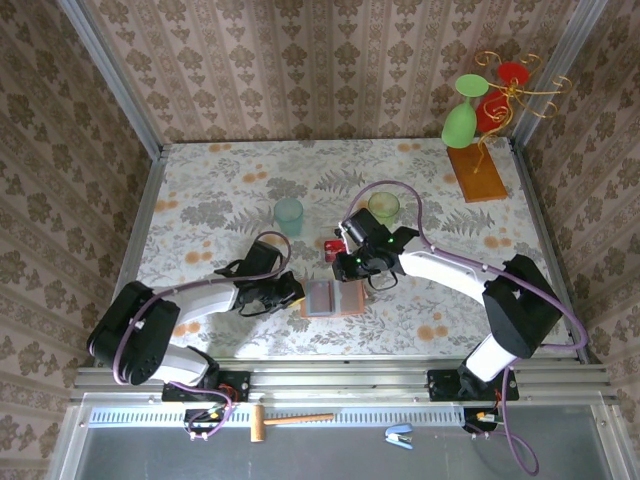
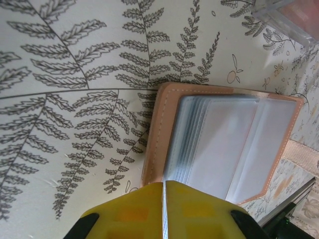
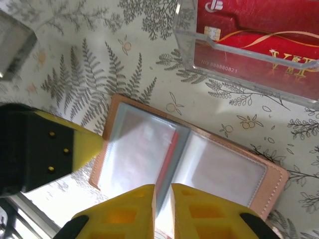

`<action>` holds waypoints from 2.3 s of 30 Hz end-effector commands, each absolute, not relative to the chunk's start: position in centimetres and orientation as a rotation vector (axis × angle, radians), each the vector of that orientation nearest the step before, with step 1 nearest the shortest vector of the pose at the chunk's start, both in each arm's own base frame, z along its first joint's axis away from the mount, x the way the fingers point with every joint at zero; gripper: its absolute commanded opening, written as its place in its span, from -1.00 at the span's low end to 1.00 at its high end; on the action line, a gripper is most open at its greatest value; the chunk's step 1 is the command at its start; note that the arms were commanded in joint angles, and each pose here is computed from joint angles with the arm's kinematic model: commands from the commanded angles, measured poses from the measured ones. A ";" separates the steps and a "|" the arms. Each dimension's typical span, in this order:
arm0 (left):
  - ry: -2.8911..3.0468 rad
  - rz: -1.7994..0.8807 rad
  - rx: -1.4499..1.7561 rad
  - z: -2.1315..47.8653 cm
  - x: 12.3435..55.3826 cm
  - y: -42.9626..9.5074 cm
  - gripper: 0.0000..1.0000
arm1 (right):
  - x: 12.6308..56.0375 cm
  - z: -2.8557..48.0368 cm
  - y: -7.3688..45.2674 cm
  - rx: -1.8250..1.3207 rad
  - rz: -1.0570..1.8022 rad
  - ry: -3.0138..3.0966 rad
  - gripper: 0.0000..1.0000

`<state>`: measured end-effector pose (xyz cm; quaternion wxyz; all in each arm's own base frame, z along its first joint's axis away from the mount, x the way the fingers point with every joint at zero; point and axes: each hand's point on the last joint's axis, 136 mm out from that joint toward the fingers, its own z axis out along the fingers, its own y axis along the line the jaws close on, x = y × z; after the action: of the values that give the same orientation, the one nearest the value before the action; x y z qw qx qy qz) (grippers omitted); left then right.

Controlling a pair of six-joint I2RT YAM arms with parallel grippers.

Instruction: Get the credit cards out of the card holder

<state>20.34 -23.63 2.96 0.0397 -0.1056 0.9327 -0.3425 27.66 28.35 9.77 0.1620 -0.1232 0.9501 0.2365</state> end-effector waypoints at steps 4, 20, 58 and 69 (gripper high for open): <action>2.861 -1.054 -0.317 2.7 20.6 -24.1 -0.80 | 27.2 10.0 29.3 -0.137 0.799 2.764 -0.74; 2.871 -1.032 -0.329 2.2 20.4 -23.8 -0.81 | 25.5 6.5 32.0 -0.009 1.026 2.889 -0.51; 2.883 -1.017 -0.348 1.4 20.0 -23.3 -0.81 | 23.7 3.3 31.3 0.008 0.893 3.023 -0.38; 2.891 -1.012 -0.363 1.0 19.9 -22.9 -0.81 | 23.9 3.5 30.6 0.029 0.895 3.009 -0.38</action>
<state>20.47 -23.66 2.14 0.0406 -0.1063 0.9323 -0.3433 24.15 31.89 3.50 -0.0026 0.0015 0.9529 0.3031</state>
